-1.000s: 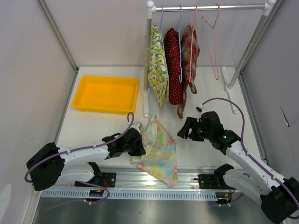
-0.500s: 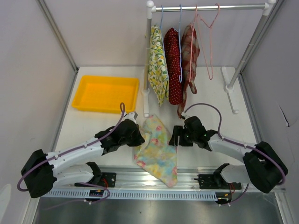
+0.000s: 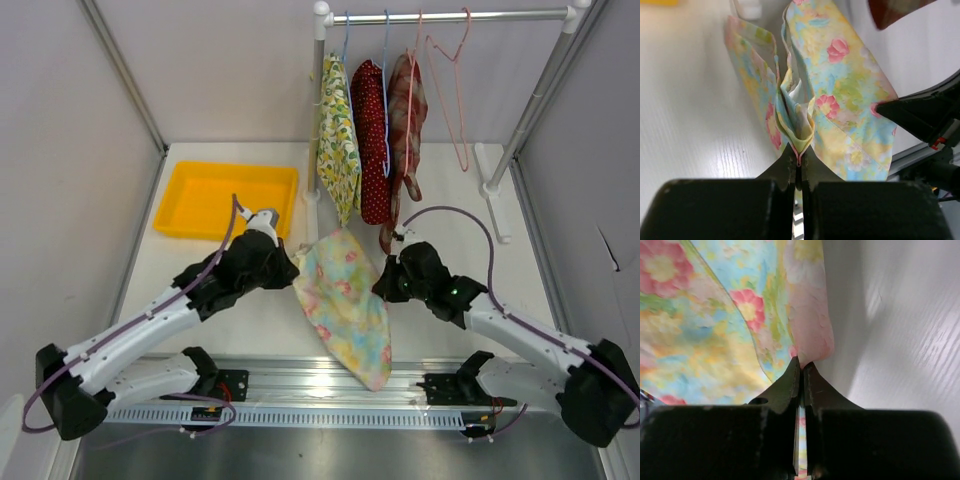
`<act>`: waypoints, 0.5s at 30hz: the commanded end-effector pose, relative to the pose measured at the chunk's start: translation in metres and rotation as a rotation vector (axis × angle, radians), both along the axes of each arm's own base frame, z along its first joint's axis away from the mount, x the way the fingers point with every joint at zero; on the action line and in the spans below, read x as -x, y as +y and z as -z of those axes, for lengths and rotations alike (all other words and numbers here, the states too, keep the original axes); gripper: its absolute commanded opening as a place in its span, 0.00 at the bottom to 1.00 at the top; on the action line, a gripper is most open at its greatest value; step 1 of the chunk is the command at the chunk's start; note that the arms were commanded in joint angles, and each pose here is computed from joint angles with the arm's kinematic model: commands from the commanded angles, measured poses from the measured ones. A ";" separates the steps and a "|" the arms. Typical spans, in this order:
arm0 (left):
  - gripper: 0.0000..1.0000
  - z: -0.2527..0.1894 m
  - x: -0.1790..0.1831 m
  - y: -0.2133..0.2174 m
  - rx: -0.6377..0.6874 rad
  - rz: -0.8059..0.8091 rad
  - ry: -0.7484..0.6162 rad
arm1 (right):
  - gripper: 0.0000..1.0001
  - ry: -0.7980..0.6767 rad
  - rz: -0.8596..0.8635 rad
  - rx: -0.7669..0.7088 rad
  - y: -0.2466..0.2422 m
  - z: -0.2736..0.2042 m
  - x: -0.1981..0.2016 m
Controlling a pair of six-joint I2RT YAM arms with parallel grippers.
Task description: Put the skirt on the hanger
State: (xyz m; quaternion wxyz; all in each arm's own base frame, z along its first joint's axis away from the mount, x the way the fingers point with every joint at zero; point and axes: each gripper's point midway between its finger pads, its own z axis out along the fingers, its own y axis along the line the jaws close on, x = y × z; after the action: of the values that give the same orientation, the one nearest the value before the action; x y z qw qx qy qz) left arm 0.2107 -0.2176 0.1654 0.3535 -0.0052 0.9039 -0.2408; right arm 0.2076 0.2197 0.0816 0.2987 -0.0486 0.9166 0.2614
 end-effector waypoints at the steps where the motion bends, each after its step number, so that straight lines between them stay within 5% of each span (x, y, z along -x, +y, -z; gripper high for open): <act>1: 0.00 -0.058 -0.006 0.017 0.016 -0.027 -0.131 | 0.01 -0.151 0.030 0.004 -0.004 -0.066 -0.011; 15: 0.00 -0.219 0.016 0.074 0.111 -0.109 -0.408 | 0.00 -0.356 0.079 -0.012 0.018 -0.185 0.024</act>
State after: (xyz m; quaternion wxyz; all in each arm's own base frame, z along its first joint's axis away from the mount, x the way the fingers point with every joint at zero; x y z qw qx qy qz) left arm 0.1967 -0.1603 0.3514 0.5084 -0.0241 0.8143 -0.2792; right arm 0.1760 0.2543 0.2483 0.4316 -0.1088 0.8487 0.2857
